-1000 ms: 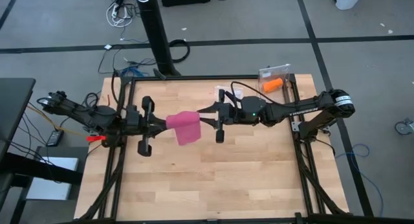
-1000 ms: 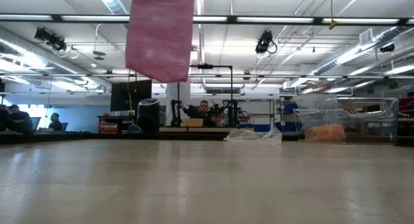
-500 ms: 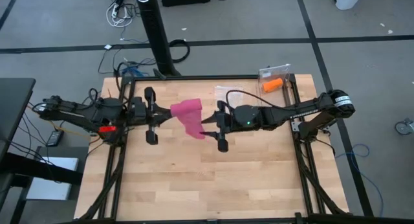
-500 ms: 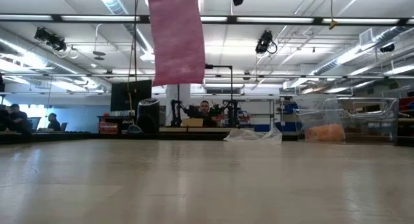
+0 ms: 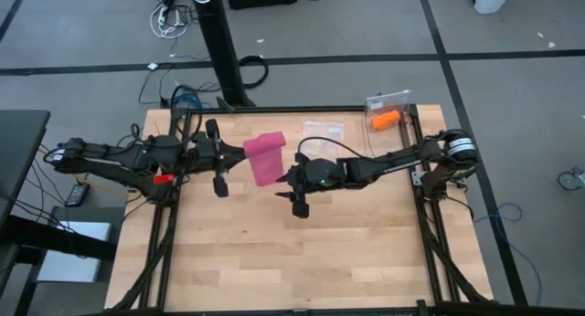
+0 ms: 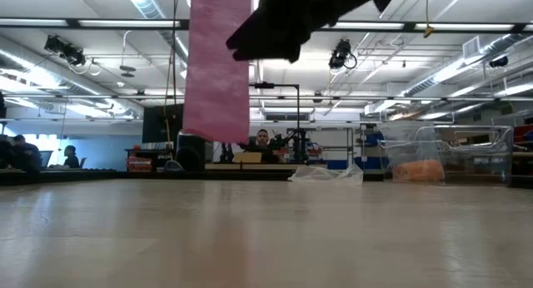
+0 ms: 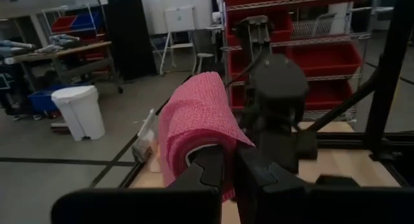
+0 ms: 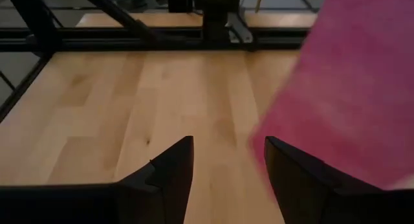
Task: Roll bandage
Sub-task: Roll the pink bandage
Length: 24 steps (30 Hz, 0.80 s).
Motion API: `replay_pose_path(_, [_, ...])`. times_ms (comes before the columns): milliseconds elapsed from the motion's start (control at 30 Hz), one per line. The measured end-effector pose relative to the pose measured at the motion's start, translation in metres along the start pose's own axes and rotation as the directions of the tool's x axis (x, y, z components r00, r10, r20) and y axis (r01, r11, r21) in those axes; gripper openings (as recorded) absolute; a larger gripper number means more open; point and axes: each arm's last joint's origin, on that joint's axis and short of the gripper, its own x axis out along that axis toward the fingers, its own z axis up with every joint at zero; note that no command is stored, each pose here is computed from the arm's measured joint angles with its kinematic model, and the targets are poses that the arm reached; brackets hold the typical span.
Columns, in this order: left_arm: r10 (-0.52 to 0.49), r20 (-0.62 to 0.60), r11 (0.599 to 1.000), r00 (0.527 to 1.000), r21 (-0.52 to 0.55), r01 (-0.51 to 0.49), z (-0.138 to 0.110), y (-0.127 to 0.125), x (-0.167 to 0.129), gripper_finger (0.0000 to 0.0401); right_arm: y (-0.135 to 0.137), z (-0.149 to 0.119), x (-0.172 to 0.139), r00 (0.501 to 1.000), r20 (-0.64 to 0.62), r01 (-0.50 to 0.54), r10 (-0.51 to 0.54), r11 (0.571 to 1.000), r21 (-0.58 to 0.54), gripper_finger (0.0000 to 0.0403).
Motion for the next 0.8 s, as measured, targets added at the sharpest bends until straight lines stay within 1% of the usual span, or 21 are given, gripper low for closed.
replay_pose_path(100, [0.036, -0.005, 0.999, 0.999, -0.023, -0.036, -0.001, 0.002, 0.002, 0.002, -0.01, -0.009, 0.015, 1.0, -0.004, -0.001, 0.001, 0.999, 0.033, 0.0192])
replay_pose_path(167, [0.054, 0.008, 0.998, 0.999, -0.028, -0.054, -0.001, 0.001, 0.009, 0.002, -0.018, -0.015, 0.023, 1.0, -0.018, 0.005, -0.004, 0.999, 0.044, 0.0193])
replay_pose_path(300, [0.051, 0.009, 0.998, 0.999, 0.043, -0.052, -0.004, -0.003, 0.018, 0.002, -0.029, -0.024, 0.032, 0.999, -0.054, 0.002, 0.002, 0.997, 0.076, 0.0193])
replay_pose_path(367, [0.05, 0.012, 0.997, 0.999, 0.054, -0.051, -0.005, -0.003, 0.02, 0.002, -0.029, -0.026, 0.033, 0.998, -0.068, 0.0, 0.005, 0.998, 0.069, 0.0192])
replay_pose_path(500, [0.003, 0.012, 0.997, 1.0, 0.071, -0.004, -0.005, -0.004, 0.021, 0.002, -0.024, -0.025, 0.031, 0.997, -0.074, -0.014, 0.017, 0.999, 0.038, 0.0195])
replay_pose_path(700, [0.003, 0.007, 0.998, 1.0, 0.057, -0.004, -0.004, -0.001, 0.017, 0.002, -0.017, -0.027, 0.031, 0.997, -0.068, -0.033, 0.034, 0.999, 0.017, 0.0205])
replay_pose_path(800, [-0.005, -0.007, 0.999, 1.0, 0.054, 0.005, -0.005, -0.001, 0.017, 0.002, -0.017, -0.033, 0.03, 0.997, -0.066, -0.031, 0.032, 0.999, 0.016, 0.0206])
